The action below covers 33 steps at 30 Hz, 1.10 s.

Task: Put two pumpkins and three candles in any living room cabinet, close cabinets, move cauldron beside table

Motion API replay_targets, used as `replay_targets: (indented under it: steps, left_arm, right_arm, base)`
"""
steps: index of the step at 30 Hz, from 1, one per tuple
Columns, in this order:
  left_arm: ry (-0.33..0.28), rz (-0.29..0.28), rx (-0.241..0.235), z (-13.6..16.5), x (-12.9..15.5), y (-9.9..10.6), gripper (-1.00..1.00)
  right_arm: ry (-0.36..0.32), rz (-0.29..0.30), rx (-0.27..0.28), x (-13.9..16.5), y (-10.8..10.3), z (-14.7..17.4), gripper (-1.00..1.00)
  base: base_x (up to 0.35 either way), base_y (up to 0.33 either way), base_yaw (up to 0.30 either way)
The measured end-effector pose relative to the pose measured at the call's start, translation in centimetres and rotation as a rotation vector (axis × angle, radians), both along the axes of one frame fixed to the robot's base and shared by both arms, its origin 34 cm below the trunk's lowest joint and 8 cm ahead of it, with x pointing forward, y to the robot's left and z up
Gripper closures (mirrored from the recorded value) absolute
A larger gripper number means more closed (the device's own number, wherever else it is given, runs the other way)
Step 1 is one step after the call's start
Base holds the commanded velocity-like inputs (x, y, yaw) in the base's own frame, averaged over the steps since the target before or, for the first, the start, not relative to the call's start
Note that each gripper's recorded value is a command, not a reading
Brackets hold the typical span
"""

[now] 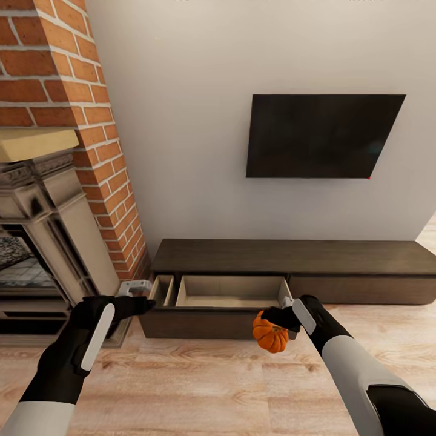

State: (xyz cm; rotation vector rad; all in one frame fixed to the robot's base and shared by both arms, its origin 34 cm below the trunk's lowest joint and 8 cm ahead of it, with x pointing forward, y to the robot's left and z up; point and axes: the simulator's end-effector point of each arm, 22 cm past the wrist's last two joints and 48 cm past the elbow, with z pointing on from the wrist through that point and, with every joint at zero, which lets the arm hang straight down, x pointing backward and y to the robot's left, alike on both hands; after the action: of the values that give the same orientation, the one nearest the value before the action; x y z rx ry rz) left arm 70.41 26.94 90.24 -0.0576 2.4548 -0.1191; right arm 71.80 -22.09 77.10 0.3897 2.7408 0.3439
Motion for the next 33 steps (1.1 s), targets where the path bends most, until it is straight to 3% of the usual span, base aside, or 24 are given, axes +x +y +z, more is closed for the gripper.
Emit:
replay_targets:
  steps: [16, 33]
  left_arm:
    - [-0.008, 0.000, -0.001, 0.3, 0.1, 0.0, -1.00]
    - [0.011, -0.002, 0.002, -0.8, 0.1, -0.2, -1.00]
  right_arm:
    - [-0.012, -0.004, 0.005, 0.2, 0.1, 0.0, 1.00]
    - [0.007, 0.000, -0.003, -0.1, 0.1, -1.1, 1.00]
  base:
    - [-0.025, 0.029, 0.001]
    - [-0.009, 0.012, 0.093]
